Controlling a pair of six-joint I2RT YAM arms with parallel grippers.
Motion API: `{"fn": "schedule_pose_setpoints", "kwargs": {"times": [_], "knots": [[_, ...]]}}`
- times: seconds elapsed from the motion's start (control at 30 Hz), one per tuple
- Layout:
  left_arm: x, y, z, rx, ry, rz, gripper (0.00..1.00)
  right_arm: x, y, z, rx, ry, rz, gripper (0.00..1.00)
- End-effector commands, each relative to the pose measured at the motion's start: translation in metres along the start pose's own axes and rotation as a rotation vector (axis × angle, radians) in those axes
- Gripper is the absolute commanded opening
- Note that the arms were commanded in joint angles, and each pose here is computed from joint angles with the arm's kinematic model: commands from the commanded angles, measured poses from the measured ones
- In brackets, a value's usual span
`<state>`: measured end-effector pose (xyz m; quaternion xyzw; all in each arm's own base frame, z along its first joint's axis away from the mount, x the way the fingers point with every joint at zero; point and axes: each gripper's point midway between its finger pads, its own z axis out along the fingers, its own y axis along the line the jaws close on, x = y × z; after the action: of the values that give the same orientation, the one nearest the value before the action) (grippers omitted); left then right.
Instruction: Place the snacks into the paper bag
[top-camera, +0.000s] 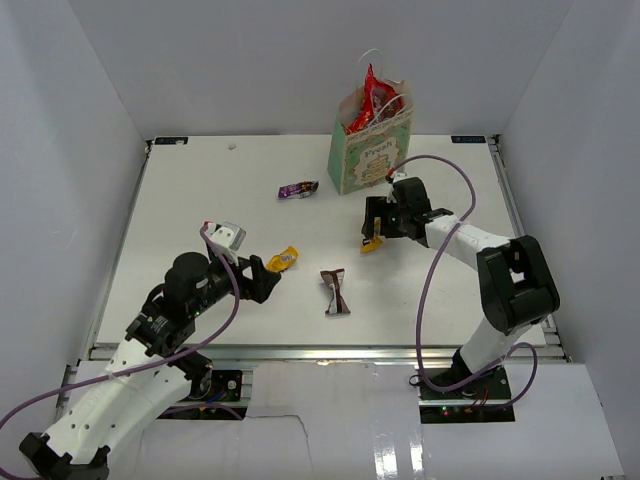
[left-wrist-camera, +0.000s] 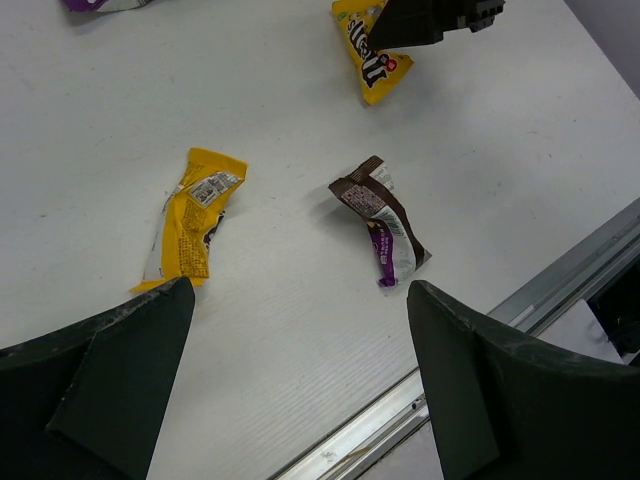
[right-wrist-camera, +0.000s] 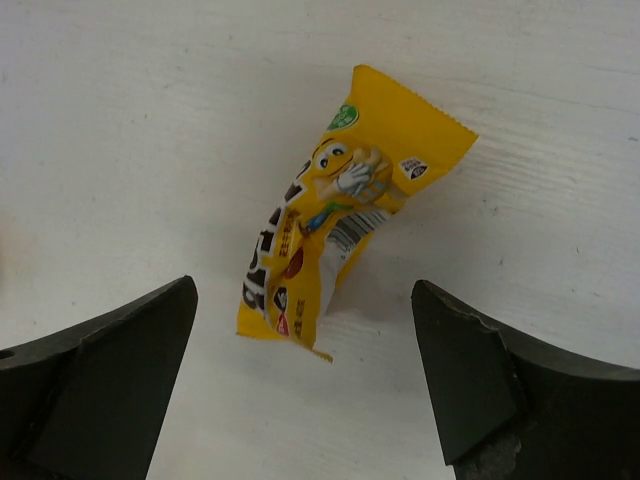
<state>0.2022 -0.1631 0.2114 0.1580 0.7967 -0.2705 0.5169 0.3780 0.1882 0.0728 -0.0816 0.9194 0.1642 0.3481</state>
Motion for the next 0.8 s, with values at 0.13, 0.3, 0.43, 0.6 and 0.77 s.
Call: {"fn": "schedule_pose_setpoints", "kwargs": {"times": [0.13, 0.3, 0.43, 0.6, 0.77], "knots": [[0.0, 0.001, 0.001, -0.006, -0.01, 0.003, 0.98, -0.015, -0.009, 0.042, 0.077, -0.071, 0.179, 0.99], [0.0, 0.0, 0.001, 0.003, -0.008, 0.008, 0.98, -0.005, -0.015, 0.051, 0.097, -0.05, 0.17, 0.86], [-0.001, -0.001, 0.0, 0.007, -0.011, 0.008, 0.98, -0.01, -0.017, 0.037, 0.092, -0.095, 0.141, 0.68], [-0.001, -0.002, -0.001, 0.016, -0.014, 0.01, 0.98, -0.006, -0.017, 0.02, 0.071, -0.126, 0.069, 0.52], [-0.004, -0.005, -0.003, 0.027, -0.028, 0.012, 0.98, -0.02, -0.005, -0.009, -0.004, -0.206, -0.108, 0.37]]}}
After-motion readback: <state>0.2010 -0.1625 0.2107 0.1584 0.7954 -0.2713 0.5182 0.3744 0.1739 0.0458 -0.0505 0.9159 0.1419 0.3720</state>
